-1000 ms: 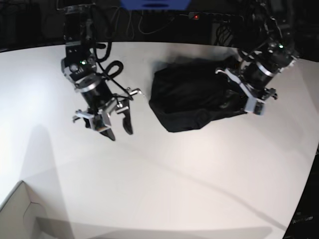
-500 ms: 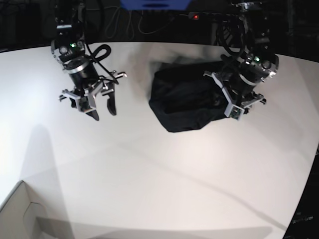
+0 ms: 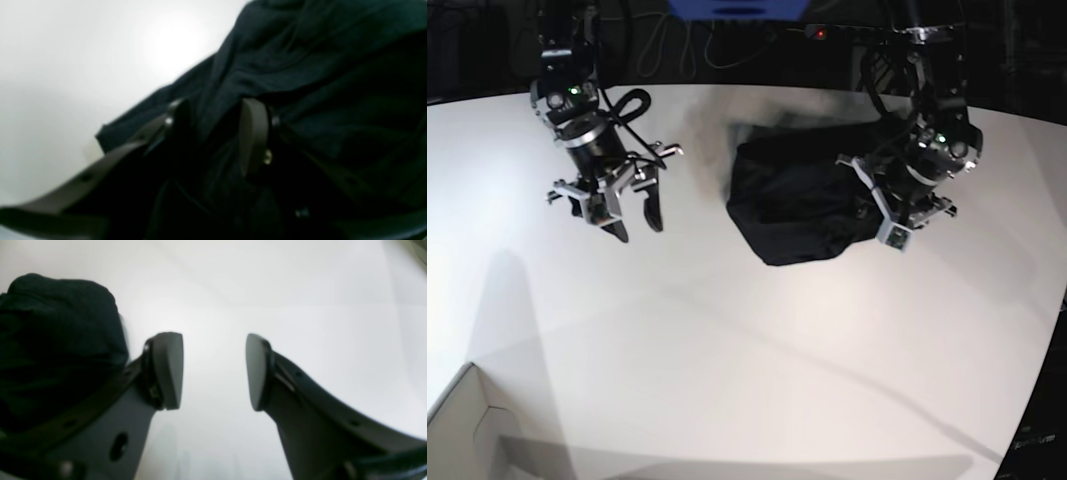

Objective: Layout the t-shirt on the table in an organized manner, then fold the t-shirt properly
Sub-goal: 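Release the folded end and lift the right gripper away, then press and tuck the bundle edges with both grippers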

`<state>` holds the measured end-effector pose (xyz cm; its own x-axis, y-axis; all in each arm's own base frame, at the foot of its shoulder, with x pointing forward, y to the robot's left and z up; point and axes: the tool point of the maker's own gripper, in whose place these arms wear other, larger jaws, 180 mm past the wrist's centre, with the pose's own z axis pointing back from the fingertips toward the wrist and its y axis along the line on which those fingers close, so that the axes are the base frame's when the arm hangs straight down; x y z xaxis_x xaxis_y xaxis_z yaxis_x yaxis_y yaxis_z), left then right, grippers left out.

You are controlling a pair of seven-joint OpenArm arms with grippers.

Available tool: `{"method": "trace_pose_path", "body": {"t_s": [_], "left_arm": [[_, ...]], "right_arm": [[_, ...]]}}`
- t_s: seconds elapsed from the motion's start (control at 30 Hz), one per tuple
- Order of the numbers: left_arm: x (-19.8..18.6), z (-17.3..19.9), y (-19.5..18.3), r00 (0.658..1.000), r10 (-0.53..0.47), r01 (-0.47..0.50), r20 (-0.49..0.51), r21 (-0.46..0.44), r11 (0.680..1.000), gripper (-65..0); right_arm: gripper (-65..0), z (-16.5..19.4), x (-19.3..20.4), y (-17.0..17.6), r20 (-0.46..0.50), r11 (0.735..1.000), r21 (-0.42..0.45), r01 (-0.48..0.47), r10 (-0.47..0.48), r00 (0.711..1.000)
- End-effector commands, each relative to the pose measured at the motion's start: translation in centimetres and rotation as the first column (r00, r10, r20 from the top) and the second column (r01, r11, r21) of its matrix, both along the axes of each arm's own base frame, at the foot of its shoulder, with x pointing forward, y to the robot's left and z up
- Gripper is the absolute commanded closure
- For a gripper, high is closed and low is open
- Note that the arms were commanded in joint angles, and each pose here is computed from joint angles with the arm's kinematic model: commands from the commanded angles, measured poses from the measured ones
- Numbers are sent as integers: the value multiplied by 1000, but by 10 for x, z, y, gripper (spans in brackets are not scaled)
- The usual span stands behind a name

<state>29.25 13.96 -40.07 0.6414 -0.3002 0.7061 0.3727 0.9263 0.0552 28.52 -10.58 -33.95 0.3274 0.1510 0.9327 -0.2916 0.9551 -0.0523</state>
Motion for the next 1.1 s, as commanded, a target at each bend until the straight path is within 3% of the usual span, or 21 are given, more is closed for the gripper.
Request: {"method": "trace_pose_path", "body": {"t_s": [0.0,0.17,0.33,0.63,0.8,1.07], "left_arm": [[9,13,-1,999,-3,3,49,-10,1000,-221],[9,13,9,999,25,-24,47,-2,1000,0],[13,36,40,988,109,-111,114,8,994,0],[16,77,56,965,133,-147,226,47,988,-1],[10,77,54,966,127,-142,224,52,988,-1],[-2,49,59,980,142,-150,143,47,988,-1]], "right_arm": [[-302,14,5,1,52,1000,16,-2,1,999],[-302,13,5,1,50,1000,15,-2,1,999],[-302,12,5,2,47,1000,18,-4,3,999],[-302,13,5,9,49,999,39,-5,4,999],[-302,10,-7,51,30,992,86,-96,94,995],[-319,18,-25,123,46,950,153,-272,268,962]]}}
